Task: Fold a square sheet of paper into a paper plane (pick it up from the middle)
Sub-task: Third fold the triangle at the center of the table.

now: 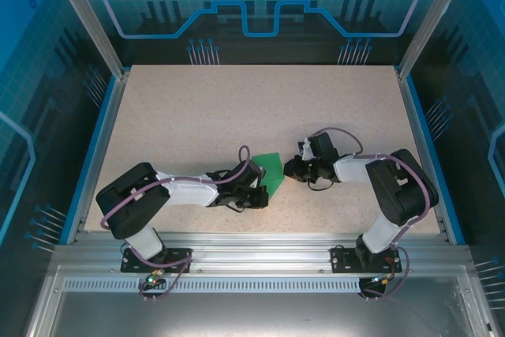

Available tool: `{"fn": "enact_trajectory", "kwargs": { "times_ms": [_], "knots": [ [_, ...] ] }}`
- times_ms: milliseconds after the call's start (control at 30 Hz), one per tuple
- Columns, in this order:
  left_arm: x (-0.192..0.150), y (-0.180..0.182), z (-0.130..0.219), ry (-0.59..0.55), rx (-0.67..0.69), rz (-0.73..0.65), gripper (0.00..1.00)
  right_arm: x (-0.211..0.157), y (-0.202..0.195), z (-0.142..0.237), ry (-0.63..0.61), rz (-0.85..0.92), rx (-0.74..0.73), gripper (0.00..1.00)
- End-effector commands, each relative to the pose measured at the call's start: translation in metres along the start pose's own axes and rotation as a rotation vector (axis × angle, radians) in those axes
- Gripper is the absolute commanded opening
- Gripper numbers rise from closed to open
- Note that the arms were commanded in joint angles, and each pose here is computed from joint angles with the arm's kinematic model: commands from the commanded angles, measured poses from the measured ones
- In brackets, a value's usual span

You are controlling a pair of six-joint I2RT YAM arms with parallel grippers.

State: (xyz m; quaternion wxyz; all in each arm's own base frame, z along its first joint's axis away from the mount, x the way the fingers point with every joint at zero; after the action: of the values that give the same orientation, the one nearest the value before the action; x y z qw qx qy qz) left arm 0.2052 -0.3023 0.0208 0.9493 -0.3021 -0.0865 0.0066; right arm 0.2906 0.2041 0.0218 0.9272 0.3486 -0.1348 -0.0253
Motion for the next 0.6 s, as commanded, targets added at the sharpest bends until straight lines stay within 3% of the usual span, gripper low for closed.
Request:
{"fn": "enact_trajectory", "kwargs": {
  "times_ms": [0, 233, 433, 567],
  "knots": [
    [-0.018, 0.041, -0.002, 0.04, 0.151, 0.037, 0.08, 0.008, 0.017, 0.014, -0.019, 0.043, 0.059, 0.16],
    [-0.015, 0.036, 0.0, 0.035, 0.142, 0.034, 0.08, -0.011, 0.052, 0.031, -0.044, 0.119, 0.09, 0.19],
    [-0.013, 0.031, 0.002, 0.031, 0.126, 0.026, 0.09, -0.042, 0.064, 0.001, 0.049, 0.129, 0.101, 0.18],
    [-0.012, 0.028, 0.004, 0.029, 0.12, 0.021, 0.09, -0.05, 0.051, -0.018, 0.094, 0.107, 0.048, 0.17]
  ]
}}
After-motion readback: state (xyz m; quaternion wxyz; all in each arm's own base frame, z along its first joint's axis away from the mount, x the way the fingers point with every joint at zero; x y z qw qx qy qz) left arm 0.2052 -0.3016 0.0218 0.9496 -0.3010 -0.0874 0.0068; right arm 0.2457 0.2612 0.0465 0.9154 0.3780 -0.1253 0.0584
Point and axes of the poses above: each hand's point on the last joint's axis, 136 mm out from that joint toward the fingers, its own z axis back along the fingers, its own y axis along the line the jaws close on, x = y × z, the point moved 1 cm from there along z, back along the fingers, and after that the axes turned 6 degrees about z, right-handed, at the moved point
